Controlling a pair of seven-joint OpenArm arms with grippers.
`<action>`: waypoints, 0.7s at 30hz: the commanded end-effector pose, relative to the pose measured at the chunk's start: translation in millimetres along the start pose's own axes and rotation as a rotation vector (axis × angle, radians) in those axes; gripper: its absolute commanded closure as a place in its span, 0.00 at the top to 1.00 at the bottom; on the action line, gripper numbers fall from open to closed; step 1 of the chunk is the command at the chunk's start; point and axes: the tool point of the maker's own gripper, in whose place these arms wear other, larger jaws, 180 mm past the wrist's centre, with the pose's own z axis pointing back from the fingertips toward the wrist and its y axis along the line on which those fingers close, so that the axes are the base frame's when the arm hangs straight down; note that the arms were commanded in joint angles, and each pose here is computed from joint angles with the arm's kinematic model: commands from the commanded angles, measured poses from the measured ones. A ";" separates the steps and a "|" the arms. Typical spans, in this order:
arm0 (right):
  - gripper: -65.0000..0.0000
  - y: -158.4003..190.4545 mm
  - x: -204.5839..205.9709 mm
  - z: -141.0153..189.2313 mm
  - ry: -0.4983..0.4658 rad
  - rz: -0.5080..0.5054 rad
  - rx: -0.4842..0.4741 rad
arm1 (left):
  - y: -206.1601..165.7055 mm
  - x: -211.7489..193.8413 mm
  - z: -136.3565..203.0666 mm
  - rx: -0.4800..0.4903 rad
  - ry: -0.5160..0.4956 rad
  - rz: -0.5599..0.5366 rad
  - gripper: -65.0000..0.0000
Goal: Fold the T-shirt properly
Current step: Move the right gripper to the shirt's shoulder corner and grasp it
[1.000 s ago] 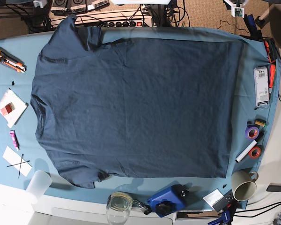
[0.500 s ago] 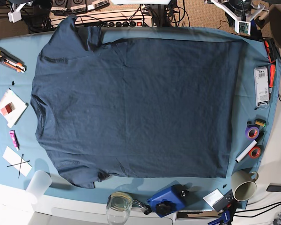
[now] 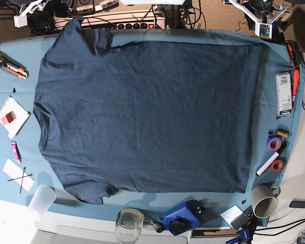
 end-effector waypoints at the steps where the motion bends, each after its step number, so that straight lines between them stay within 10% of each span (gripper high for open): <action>1: 0.49 5.1 8.9 0.6 -0.025 0.021 0.018 | -0.3 4.5 4.2 -0.004 -0.019 0.001 0.00; 21: 0.49 16.3 0.2 -46.4 -0.027 0.030 0.046 | -4.1 5.3 4.3 -0.025 -0.024 0.028 0.00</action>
